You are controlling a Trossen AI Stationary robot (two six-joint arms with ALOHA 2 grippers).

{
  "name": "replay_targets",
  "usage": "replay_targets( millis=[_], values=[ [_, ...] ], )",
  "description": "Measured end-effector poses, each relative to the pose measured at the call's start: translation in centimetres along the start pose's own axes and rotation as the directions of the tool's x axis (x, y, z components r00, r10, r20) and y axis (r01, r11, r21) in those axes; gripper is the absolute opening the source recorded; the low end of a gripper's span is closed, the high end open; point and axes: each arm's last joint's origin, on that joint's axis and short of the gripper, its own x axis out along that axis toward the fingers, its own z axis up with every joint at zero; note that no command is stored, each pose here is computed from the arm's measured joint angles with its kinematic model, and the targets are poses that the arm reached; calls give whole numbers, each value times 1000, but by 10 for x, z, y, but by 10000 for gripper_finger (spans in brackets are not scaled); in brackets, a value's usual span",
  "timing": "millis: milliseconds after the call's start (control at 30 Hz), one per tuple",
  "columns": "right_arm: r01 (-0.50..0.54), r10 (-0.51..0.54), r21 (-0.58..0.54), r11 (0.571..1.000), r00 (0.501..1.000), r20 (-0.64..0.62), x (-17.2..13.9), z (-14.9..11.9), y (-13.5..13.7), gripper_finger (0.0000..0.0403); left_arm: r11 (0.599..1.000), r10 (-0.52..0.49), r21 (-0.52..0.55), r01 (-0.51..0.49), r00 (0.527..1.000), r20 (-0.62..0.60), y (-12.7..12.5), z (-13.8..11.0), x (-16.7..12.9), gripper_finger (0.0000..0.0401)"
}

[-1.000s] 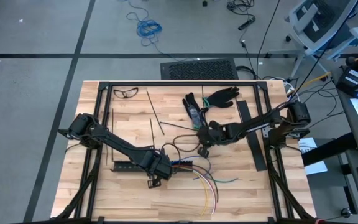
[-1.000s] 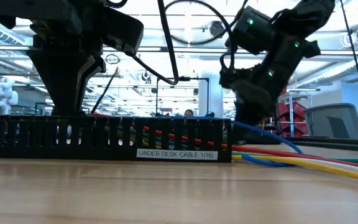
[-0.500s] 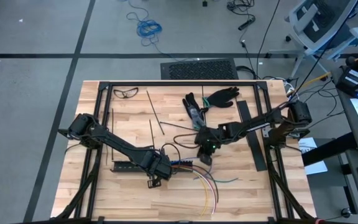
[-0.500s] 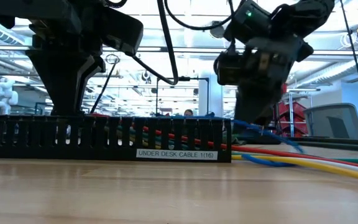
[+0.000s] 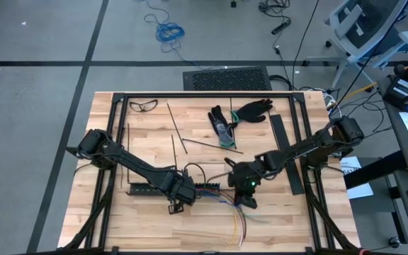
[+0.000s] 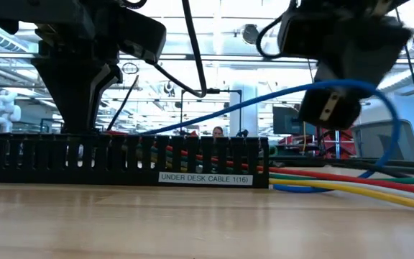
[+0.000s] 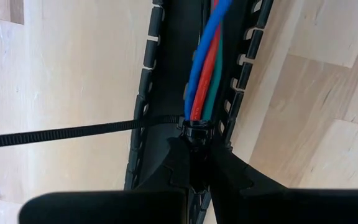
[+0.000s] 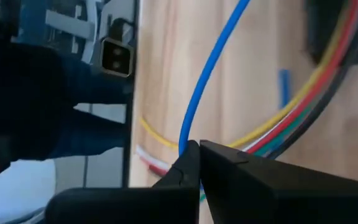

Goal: Ziptie cables
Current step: Put the zip tied cable wires into the black cable duct

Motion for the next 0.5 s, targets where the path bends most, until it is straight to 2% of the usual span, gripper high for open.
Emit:
replay_targets(
  millis=[200,300,367,400,467,500],
  values=[
    [-68,66,-41,997,997,-49,14,-16,26,0,1000,3,-2,-3,1000,-3,0,0,0,31],
    [-55,52,-47,997,997,-55,18,-21,31,0,1000,3,-2,-3,1000,-3,0,0,0,31],
    [42,-43,-14,999,998,-40,19,-25,28,0,1000,4,-2,-4,1000,-2,0,0,0,31],
    [123,-123,8,992,992,-29,18,-28,24,0,1000,4,-2,-4,1000,-2,0,0,0,31],
    [303,-302,63,951,953,-23,13,-32,13,0,1000,5,-2,-5,1000,-2,0,0,0,31],
    [392,-392,90,915,920,-22,9,-34,8,0,1000,5,-2,-5,1000,-2,0,0,0,31]
  ],
)
